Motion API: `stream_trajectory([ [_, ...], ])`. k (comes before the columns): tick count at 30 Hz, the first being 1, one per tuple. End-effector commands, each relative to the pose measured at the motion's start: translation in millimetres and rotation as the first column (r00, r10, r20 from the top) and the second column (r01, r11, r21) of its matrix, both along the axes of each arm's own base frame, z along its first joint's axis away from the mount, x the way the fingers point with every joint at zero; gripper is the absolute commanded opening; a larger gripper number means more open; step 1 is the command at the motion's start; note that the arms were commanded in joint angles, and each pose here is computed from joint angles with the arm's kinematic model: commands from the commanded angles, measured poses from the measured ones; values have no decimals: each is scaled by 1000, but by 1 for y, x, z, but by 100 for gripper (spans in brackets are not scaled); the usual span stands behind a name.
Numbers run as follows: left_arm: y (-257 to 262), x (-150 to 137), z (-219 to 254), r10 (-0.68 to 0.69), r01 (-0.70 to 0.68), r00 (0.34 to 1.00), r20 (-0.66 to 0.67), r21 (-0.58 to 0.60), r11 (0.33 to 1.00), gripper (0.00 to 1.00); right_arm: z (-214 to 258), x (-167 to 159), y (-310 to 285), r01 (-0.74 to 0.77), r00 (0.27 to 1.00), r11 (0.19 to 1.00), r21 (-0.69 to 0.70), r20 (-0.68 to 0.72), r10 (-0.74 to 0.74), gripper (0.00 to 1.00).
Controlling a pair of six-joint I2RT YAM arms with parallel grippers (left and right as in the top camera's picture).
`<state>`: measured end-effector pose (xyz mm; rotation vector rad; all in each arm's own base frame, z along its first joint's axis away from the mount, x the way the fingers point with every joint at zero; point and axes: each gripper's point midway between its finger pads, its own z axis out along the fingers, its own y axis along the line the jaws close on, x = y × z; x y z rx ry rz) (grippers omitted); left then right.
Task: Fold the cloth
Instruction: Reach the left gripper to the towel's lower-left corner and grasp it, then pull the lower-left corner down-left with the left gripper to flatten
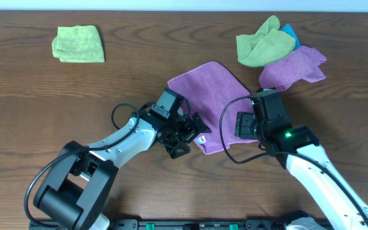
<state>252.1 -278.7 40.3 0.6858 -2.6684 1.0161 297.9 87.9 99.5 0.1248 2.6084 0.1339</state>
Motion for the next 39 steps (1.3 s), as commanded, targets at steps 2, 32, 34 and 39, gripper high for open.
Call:
stream_trajectory([
  [2,0,7,-4,32,-33,999,15,37,999,100,10,6,0,-2,999,1000,6,33,1,70],
  [32,-26,6,-35,84,-83,994,-64,18,996,62,14,12,2,-2,998,1000,15,59,1,68],
  [34,-27,5,-35,82,-81,995,-62,18,997,41,14,12,2,-2,998,1000,15,59,1,68],
  [39,-24,8,-36,63,-63,997,-33,21,998,6,14,12,2,-2,998,1000,15,59,1,68],
])
